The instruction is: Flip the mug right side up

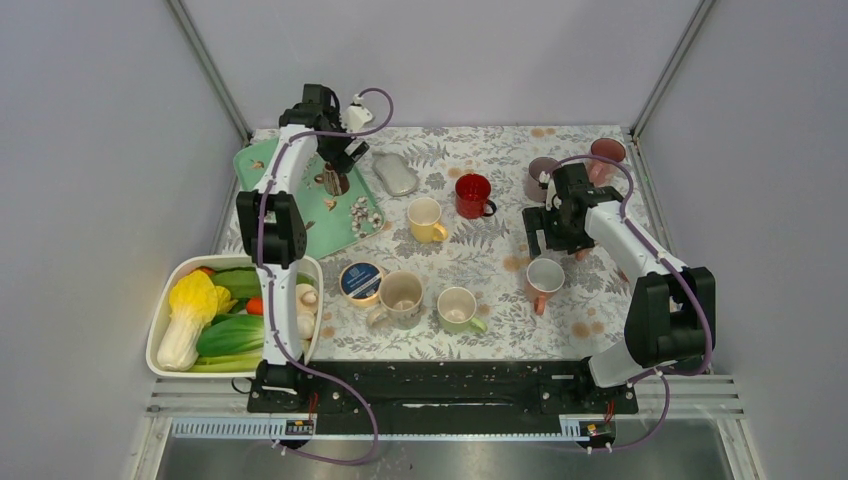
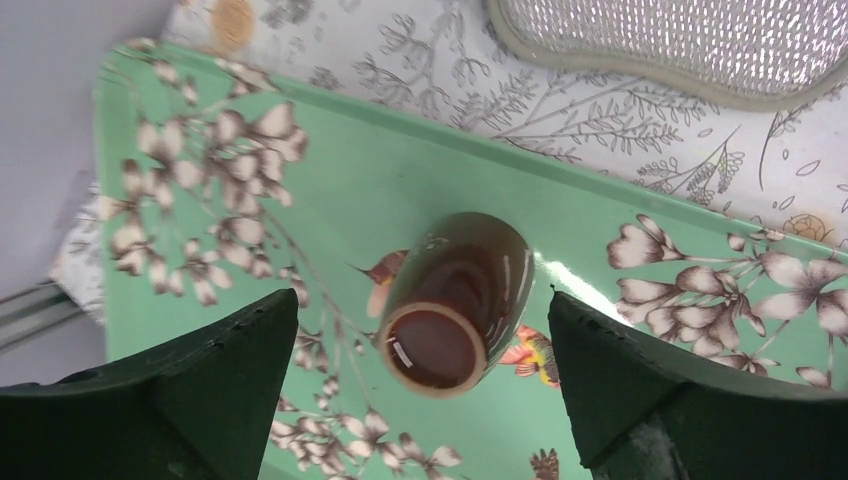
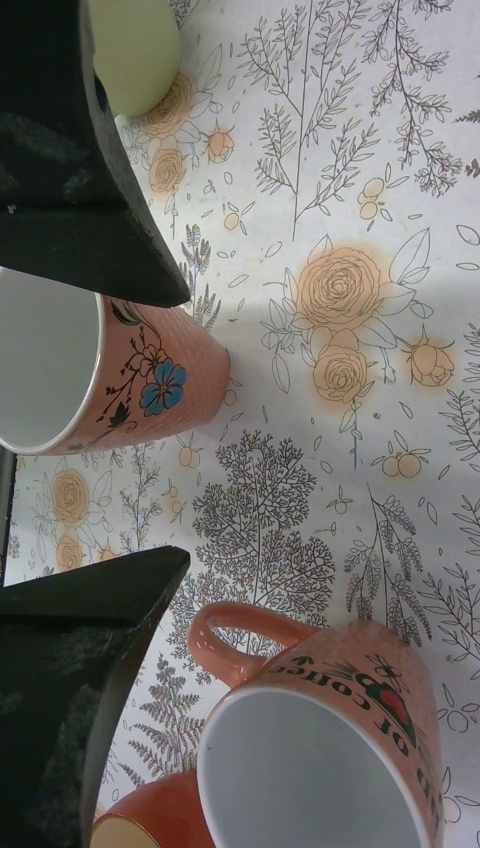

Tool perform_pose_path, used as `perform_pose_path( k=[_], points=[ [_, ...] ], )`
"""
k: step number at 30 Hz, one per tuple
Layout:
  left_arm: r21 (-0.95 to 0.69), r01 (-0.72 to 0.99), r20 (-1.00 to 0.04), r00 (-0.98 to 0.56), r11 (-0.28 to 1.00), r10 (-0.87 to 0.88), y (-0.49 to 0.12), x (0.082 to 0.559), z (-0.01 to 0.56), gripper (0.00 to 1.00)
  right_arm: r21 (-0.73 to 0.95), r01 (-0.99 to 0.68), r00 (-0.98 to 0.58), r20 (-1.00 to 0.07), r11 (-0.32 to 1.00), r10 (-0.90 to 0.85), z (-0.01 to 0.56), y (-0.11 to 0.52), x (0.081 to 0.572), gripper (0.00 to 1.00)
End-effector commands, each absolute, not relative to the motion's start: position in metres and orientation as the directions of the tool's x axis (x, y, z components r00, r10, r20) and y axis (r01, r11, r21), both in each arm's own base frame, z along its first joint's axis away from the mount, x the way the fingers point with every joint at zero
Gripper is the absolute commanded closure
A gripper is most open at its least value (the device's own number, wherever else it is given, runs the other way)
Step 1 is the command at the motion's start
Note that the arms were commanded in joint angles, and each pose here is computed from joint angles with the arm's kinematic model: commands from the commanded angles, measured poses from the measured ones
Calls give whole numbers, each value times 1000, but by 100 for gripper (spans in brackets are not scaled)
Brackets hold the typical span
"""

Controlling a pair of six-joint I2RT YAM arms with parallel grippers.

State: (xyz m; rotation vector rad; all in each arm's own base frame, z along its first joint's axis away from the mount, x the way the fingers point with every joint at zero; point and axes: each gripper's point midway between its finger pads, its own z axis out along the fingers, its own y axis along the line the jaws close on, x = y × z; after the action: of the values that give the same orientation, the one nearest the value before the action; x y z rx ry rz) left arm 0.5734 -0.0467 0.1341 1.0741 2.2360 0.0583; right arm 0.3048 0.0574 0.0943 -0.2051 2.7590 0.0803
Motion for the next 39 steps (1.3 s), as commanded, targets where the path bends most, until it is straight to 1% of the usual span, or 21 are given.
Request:
perform_pose_path(
  k=[1,4,7,12,18,21,24,26,27,33,34,36,37,39],
  points=[
    [285,676,-555,-462,679,692,-44,576,128,1,42,-191,-905,-395,981,-159,106,66,311,1],
    [251,720,-570,-430,647,700,-47,573,121,1,43,-193,-906,-391,980,-162,105,66,309,1],
    [219,743,-557,-437,632,706,-46,564,116,3,42,-198,-905,-391,979,-166,105,67,309,0],
    [151,777,-532,-456,611,713,-50,531,102,5,45,-200,-906,-388,979,-168,104,68,309,1],
    [126,771,-524,-482,624,702,-49,506,106,10,48,-207,-905,-388,977,-173,104,70,307,1],
    [119,756,-520,-505,644,689,-48,495,110,10,47,-209,-905,-389,977,-175,104,70,307,0],
    [156,713,-527,-526,684,668,-46,496,109,6,51,-217,-904,-386,975,-181,104,73,307,1],
    [190,692,-533,-523,696,665,-48,500,106,5,54,-219,-904,-386,974,-182,103,74,307,1],
    [201,684,-536,-522,701,664,-48,503,104,3,53,-221,-904,-386,974,-185,103,74,307,1],
    [232,661,-502,-548,714,670,-43,521,90,3,51,-229,-901,-389,972,-192,105,76,305,0],
    [234,661,-499,-547,713,672,-43,525,88,4,53,-231,-901,-389,971,-193,105,76,305,1],
    [232,661,-497,-550,713,671,-43,529,83,11,54,-231,-901,-389,971,-193,105,76,305,1],
    [224,664,-493,-554,714,670,-43,529,81,18,54,-231,-902,-387,971,-193,104,76,305,1],
    [200,674,-484,-563,711,670,-45,526,78,28,54,-232,-901,-387,971,-194,105,76,304,1]
  ],
)
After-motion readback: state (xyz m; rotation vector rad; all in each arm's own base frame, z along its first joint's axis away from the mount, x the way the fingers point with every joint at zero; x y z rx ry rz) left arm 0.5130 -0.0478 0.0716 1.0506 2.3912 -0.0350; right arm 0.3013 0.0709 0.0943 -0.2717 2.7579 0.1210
